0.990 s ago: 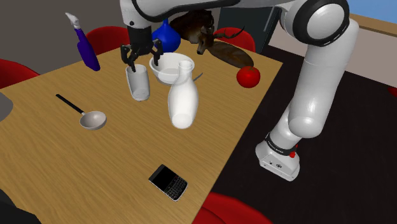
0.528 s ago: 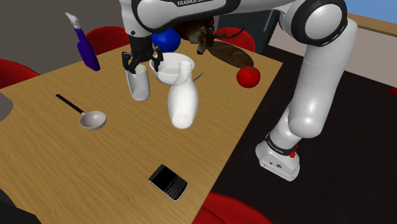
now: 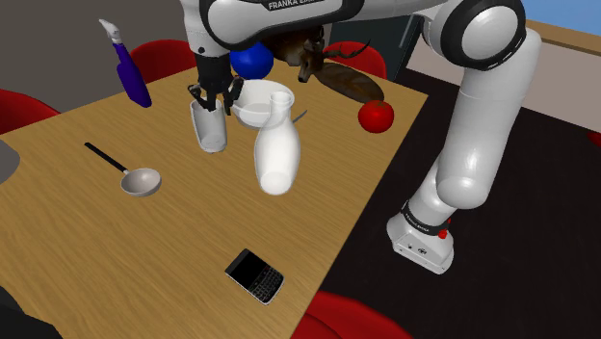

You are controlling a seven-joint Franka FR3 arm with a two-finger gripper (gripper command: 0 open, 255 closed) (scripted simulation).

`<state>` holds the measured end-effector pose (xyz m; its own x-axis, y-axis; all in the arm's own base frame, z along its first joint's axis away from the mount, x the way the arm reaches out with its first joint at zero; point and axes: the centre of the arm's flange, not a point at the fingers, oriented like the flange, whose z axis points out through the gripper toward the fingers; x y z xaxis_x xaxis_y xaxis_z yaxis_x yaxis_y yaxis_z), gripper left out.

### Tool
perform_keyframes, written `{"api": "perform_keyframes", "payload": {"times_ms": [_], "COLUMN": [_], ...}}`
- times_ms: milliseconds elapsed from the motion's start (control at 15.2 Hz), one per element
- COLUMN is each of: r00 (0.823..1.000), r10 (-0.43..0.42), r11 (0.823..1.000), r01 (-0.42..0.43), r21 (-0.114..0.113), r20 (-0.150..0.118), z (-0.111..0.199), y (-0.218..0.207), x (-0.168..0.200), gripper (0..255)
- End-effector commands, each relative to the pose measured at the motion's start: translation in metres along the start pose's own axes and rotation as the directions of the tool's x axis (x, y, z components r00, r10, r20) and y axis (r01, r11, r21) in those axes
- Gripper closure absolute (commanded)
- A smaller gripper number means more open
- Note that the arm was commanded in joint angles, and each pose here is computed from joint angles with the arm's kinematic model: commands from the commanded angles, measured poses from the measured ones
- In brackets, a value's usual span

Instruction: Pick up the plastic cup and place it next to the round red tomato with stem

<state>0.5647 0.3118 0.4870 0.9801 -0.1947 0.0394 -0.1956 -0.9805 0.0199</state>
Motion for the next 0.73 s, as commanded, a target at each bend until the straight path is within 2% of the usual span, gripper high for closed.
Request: {"api": "perform_keyframes", "payload": {"times_ms": [0, 462, 660], "r00": [1.0, 1.0, 1.0], "r10": [0.0, 0.0, 0.0], "r11": [1.0, 1.0, 1.0], "r01": [0.0, 0.0, 0.0], "r21": [0.0, 0.0, 0.0], "r20": [0.0, 0.0, 0.0], "z": [0.0, 0.0, -0.016], "y": [0.0, 0.0, 0.0], "x": [0.0, 0.0, 0.001], "gripper": [255, 255, 255]}}
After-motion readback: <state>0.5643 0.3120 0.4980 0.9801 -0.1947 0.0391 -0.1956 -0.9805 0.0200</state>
